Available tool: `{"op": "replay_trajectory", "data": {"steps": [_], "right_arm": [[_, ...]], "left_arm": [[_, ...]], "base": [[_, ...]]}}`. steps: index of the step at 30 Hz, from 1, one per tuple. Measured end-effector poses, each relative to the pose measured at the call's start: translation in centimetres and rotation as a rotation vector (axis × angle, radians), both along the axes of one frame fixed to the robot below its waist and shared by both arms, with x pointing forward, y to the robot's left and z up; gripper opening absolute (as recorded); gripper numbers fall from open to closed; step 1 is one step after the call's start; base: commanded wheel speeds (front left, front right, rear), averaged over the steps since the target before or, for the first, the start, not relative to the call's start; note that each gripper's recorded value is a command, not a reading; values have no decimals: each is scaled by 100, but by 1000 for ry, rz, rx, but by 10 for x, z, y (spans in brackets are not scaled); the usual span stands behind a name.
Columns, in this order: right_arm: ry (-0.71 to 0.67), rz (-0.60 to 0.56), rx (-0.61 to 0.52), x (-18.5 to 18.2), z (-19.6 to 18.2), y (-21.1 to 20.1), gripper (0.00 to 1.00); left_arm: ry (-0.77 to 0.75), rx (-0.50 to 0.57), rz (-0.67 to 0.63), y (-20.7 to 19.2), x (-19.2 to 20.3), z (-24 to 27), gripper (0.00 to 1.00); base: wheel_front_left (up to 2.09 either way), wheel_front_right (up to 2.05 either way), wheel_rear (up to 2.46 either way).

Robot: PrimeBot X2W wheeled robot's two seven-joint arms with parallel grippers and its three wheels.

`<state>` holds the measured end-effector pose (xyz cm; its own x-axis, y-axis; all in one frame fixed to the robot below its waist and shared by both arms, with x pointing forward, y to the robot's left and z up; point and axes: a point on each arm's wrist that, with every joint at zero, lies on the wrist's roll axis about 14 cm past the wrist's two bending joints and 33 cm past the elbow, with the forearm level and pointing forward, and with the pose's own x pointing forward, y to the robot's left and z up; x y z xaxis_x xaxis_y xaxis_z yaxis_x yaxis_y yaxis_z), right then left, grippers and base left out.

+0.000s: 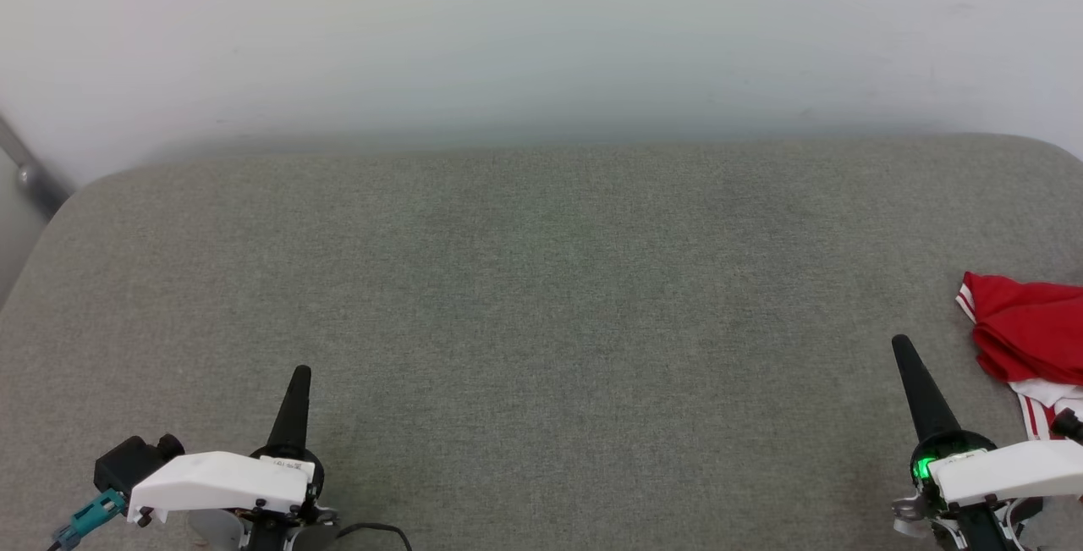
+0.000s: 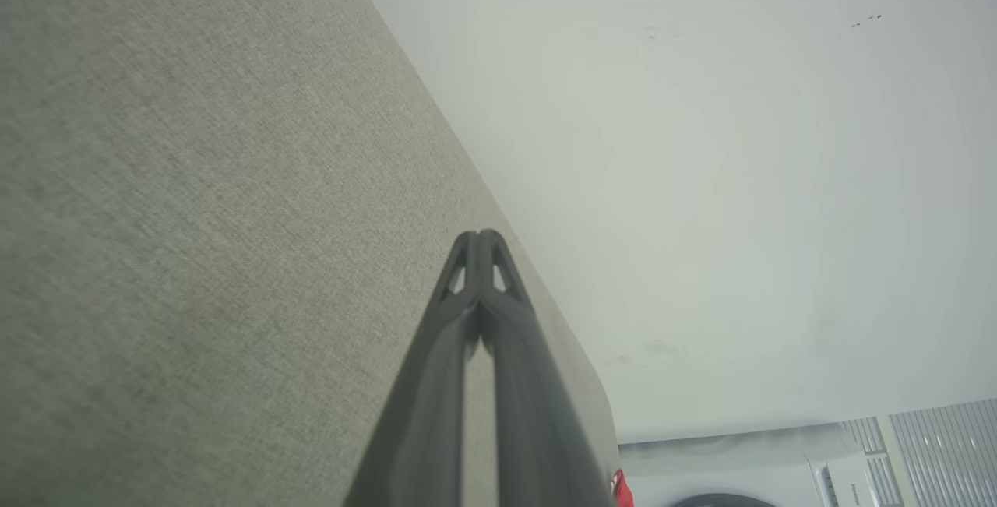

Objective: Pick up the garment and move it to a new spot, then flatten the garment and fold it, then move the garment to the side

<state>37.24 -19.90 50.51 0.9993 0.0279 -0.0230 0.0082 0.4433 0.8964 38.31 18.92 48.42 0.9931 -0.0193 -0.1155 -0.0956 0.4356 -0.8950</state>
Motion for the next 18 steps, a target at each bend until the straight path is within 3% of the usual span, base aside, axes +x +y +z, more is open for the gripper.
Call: {"op": "replay_trajectory", "data": {"steps": [18], "right_arm": [[3,-15,169,5,-2,-1,0]], "left_arm": [[-23,-170,19,3,2,5,0]], "base": [[0,0,0]]}}
